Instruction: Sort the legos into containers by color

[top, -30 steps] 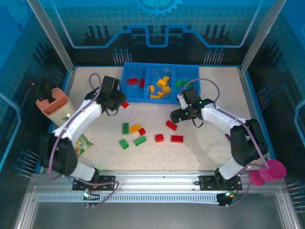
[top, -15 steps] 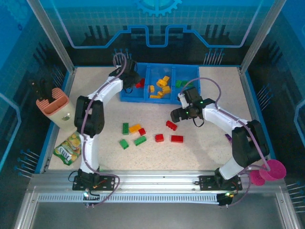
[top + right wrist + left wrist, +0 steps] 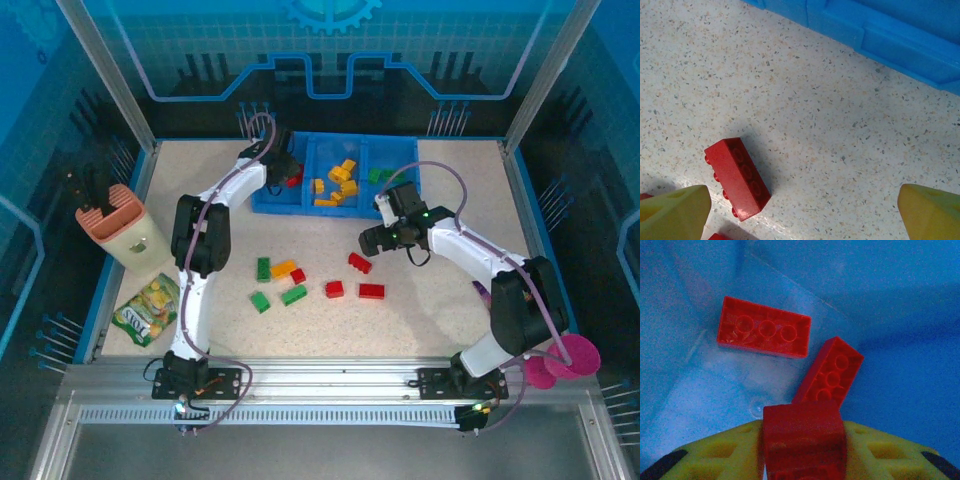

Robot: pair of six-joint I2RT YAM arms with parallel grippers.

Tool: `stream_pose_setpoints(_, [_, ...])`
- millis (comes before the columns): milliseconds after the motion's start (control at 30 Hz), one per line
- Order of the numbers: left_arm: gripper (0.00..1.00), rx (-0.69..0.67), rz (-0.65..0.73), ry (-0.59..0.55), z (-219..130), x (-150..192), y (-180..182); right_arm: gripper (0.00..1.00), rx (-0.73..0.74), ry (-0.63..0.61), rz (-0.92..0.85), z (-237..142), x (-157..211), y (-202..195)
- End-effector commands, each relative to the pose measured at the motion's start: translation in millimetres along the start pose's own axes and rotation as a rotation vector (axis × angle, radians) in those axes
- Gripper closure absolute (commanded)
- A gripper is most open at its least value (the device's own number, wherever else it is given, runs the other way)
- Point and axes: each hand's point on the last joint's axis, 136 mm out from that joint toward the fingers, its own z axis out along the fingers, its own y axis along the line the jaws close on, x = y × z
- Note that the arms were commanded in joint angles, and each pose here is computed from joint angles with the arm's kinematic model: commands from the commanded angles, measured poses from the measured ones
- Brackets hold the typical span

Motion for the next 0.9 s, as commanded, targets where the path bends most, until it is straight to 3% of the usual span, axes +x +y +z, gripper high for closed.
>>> stream_pose_setpoints(0, [0.52,-0.014,0.043,-0.024,-13,-12,1,0.03,0.015,-0.001,0.001,-4,-5,-6])
stream_pose_setpoints(367, [0.46,0.072,0.171,-0.074,-91,-22,-9,0.03,0.019,-0.019,0.003,-14,-7,-5])
stream_pose_setpoints(500, [0.44,0.088,0.151,-0.051,-127,-6,-5,0.02,0.048,-0.051,0.002,-27,-12,-10])
stream_pose_setpoints(633, [0.42,0.098,0.072,0.076,-154,41,-5,0.02,0.115,-0.105,0.017,-46,-20,-23])
stream_pose_setpoints(867, [0.41,0.146,0.007,0.267,-185,142,-40,0.01,0.133,-0.248,0.12,-84,-32,-48])
